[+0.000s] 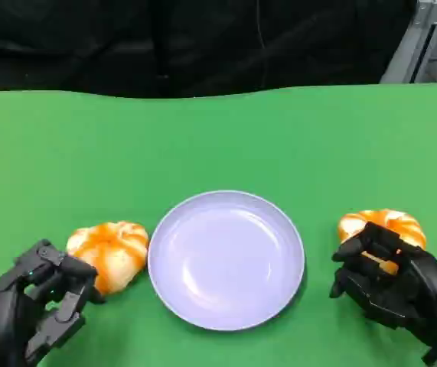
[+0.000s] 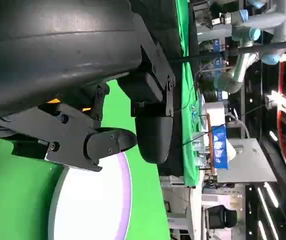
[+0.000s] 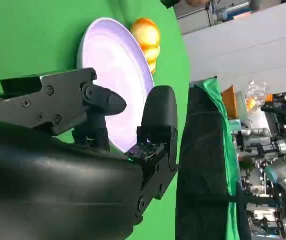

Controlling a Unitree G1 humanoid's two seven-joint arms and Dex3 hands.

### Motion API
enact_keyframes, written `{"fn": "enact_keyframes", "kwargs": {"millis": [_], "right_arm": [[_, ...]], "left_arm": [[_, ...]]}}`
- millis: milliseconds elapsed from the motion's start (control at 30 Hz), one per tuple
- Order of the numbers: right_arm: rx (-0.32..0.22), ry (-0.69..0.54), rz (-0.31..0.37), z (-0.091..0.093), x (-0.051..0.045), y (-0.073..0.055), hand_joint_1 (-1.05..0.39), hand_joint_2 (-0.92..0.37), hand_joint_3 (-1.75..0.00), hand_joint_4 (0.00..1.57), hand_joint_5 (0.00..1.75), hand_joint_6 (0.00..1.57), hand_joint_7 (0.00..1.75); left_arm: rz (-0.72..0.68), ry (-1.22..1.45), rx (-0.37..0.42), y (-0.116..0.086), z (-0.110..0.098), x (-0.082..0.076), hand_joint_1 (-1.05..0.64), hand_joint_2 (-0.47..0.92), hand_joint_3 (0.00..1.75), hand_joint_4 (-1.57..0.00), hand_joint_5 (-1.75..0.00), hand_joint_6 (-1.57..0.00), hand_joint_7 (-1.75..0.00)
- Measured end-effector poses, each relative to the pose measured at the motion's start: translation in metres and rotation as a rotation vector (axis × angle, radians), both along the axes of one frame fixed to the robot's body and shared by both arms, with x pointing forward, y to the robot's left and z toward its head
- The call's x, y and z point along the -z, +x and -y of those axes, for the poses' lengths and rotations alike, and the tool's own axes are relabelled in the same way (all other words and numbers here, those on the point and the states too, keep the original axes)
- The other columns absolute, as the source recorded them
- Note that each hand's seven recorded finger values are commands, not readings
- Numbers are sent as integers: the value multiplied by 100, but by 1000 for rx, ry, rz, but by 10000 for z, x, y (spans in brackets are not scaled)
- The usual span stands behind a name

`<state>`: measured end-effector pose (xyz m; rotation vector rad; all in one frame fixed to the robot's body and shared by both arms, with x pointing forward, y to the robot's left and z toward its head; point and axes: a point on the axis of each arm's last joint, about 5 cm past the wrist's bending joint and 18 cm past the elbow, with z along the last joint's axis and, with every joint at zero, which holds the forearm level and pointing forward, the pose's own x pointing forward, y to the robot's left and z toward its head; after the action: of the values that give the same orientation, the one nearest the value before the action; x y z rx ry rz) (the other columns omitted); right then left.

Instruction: Grasp the bread from the table and place it into the plate.

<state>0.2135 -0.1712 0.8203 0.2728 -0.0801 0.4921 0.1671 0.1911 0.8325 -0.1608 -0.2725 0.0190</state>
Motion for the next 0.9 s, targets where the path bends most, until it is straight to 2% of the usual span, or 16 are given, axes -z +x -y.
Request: {"fn": "enact_keyframes", "kwargs": {"millis": [567, 667, 700, 733, 767, 900], "right_arm": [[0, -2, 0, 5, -1, 1, 0, -90, -48, 50, 164, 58, 118], [1, -2, 0, 7, -2, 1, 2, -90, -48, 50, 164, 58, 118], [1, -2, 0, 7, -2, 1, 1, -90, -48, 51, 163, 58, 117], [1, -2, 0, 7, -2, 1, 1, -90, -48, 51, 163, 58, 117], [1, -3, 0, 7, -2, 1, 1, -90, -48, 51, 163, 59, 117], [1, -3, 0, 9, -2, 2, 1, -90, -47, 52, 162, 59, 116]], "left_arm": [[2, -2, -1, 0, -1, 0, -4, 92, 52, -76, -149, -79, -122], [12, 11, 7, 0, 0, -2, -4, 92, 51, -76, -137, -80, -117], [19, 22, 9, 0, 0, -3, -4, 92, 48, -78, -122, -83, -104], [27, 41, 13, 2, 0, -7, -4, 92, 46, -79, -114, -85, -97], [34, 59, 17, 3, -1, -8, -5, 92, 43, -81, -104, -89, -83], [48, 94, 25, 11, 9, -1, -5, 92, 41, -82, -96, -93, -71]]}}
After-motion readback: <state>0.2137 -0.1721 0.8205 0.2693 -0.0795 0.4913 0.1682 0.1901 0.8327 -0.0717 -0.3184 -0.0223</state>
